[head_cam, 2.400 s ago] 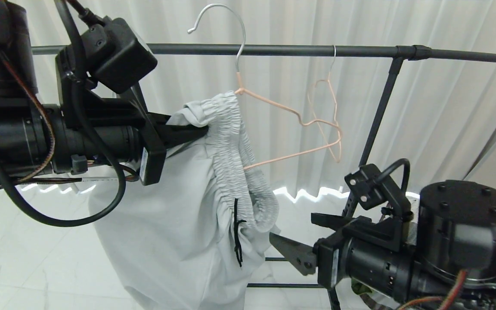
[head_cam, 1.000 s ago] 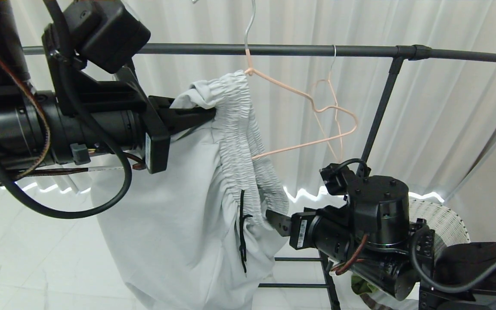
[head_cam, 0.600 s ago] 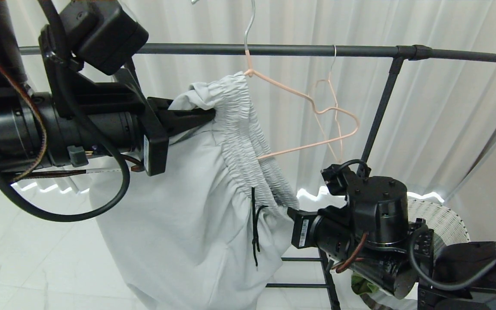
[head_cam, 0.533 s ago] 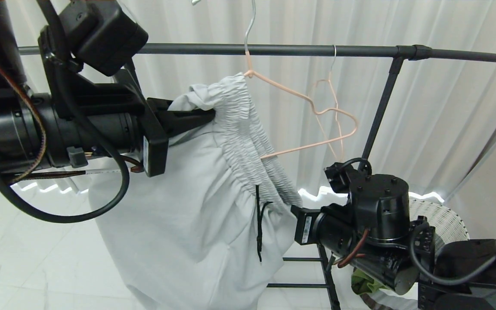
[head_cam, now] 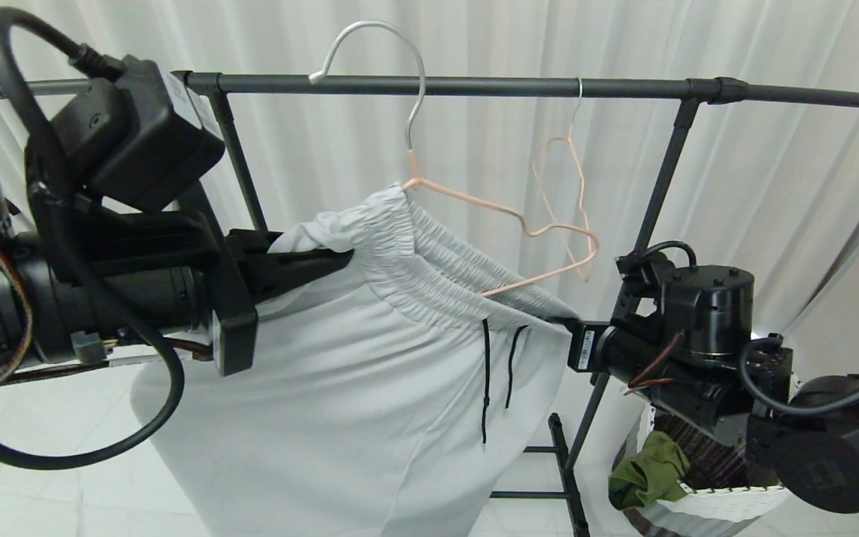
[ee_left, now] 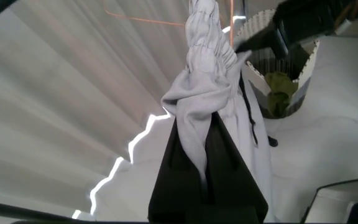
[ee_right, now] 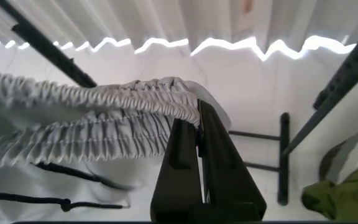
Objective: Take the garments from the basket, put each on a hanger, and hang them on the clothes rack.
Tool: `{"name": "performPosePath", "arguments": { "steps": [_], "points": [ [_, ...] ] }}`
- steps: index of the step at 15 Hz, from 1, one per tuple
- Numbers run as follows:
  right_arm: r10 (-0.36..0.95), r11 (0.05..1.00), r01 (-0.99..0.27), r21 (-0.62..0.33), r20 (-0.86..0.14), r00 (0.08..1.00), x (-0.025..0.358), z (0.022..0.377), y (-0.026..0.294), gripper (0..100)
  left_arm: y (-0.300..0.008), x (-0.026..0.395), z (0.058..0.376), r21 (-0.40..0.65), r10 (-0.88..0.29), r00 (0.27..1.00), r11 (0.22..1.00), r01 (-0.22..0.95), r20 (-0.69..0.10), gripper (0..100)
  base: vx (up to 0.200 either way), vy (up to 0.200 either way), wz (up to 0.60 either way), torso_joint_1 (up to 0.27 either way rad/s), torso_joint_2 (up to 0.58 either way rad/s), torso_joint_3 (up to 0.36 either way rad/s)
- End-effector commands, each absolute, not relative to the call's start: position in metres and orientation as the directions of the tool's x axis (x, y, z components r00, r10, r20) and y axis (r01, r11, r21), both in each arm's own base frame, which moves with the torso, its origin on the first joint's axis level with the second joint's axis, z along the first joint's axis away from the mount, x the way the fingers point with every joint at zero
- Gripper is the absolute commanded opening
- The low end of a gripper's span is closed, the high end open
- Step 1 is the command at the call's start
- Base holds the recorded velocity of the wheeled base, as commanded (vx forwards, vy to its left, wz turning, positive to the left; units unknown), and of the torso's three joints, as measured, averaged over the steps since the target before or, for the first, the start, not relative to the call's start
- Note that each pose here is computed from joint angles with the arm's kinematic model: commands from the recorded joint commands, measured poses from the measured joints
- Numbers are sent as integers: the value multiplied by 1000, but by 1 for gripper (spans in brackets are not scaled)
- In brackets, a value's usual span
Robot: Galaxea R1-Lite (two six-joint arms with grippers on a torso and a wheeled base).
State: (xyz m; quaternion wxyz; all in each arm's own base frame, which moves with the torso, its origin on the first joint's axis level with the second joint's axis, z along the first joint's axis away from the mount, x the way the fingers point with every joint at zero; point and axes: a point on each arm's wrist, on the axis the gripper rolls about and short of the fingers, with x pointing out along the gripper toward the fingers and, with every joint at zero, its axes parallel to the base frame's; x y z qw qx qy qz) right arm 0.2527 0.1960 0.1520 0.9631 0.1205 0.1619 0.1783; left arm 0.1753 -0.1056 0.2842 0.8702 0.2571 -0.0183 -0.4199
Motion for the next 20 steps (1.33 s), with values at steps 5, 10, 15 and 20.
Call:
{"name": "performPosePath", "arguments": {
  "steps": [5, 10, 15, 20],
  "points": [
    [310, 939, -257, 229, -234, 922, 265, 164, 168, 0, -98, 160, 268, 489, -754, 620, 466, 738, -217, 0, 0, 0, 0, 0, 0, 0],
    [307, 940, -268, 210, -186, 933, 264, 181, 150, 0, -98, 158, 249, 501, -772, 574, 395, 770, -273, 0, 0, 0, 0, 0, 0, 0],
    [405, 914, -394, 97, -165, 899, 248, 192, 143, 0, -102, 155, 225, 470, -772, 530, 344, 813, -350, 0, 0, 0, 0, 0, 0, 0],
    [484, 870, -493, -2, -183, 856, 232, 188, 141, 0, -105, 157, 197, 452, -752, 484, 277, 848, -447, 0, 0, 0, 0, 0, 0, 0]
  ]
}}
